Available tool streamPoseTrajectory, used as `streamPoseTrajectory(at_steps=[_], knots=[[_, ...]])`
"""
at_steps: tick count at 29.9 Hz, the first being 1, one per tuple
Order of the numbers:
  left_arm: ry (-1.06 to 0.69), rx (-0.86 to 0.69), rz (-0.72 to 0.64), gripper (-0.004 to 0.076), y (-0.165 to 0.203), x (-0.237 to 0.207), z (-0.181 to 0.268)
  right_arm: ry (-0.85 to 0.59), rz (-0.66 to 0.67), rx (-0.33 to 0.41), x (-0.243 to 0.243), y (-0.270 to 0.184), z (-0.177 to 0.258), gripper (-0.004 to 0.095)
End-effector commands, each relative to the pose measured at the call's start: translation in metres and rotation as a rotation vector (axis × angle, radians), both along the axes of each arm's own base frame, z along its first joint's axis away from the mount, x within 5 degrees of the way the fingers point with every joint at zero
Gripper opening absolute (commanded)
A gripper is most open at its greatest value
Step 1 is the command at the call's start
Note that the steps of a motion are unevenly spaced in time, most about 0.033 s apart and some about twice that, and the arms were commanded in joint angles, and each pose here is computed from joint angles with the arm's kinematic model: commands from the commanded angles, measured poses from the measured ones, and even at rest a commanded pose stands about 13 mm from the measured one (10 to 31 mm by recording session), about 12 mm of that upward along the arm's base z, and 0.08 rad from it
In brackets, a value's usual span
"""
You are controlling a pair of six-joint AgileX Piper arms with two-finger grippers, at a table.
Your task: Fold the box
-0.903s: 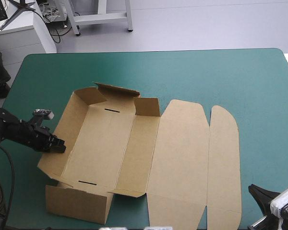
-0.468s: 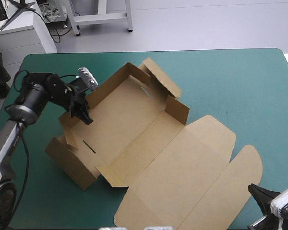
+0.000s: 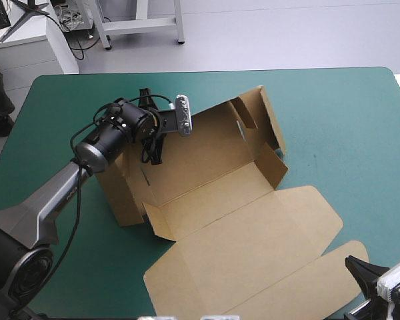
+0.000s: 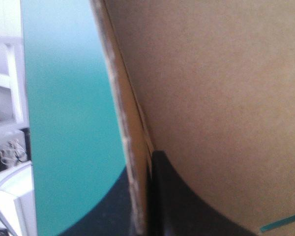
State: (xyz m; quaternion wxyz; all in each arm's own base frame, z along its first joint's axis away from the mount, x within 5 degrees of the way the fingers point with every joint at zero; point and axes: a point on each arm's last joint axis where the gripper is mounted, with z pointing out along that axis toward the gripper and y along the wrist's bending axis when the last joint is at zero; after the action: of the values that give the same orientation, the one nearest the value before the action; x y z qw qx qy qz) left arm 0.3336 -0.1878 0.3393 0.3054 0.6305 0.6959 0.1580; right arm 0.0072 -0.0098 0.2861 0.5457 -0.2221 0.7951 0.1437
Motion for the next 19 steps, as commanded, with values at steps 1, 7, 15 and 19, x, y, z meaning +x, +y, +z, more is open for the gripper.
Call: streamPoseTrajectory(at_steps=[1, 7, 15, 19], knots=[[-0.193, 0.019, -0.112, -0.001, -0.013, -0.012, 0.035, -0.067, -0.006, 0.034, 0.003, 0.002, 0.014, -0.0019], [-0.152, 0.05, -0.149, -0.001, -0.026, -0.024, 0.029, -0.068, -0.007, 0.033, 0.003, 0.002, 0.014, -0.0019], [-0.142, 0.053, -0.24, -0.001, -0.043, -0.056, 0.023, -0.068, -0.007, 0.033, 0.003, 0.002, 0.014, -0.0019], [-0.193, 0.06, -0.295, -0.001, -0.044, -0.076, 0.022, -0.067, -0.008, 0.035, 0.003, 0.002, 0.014, -0.0019]])
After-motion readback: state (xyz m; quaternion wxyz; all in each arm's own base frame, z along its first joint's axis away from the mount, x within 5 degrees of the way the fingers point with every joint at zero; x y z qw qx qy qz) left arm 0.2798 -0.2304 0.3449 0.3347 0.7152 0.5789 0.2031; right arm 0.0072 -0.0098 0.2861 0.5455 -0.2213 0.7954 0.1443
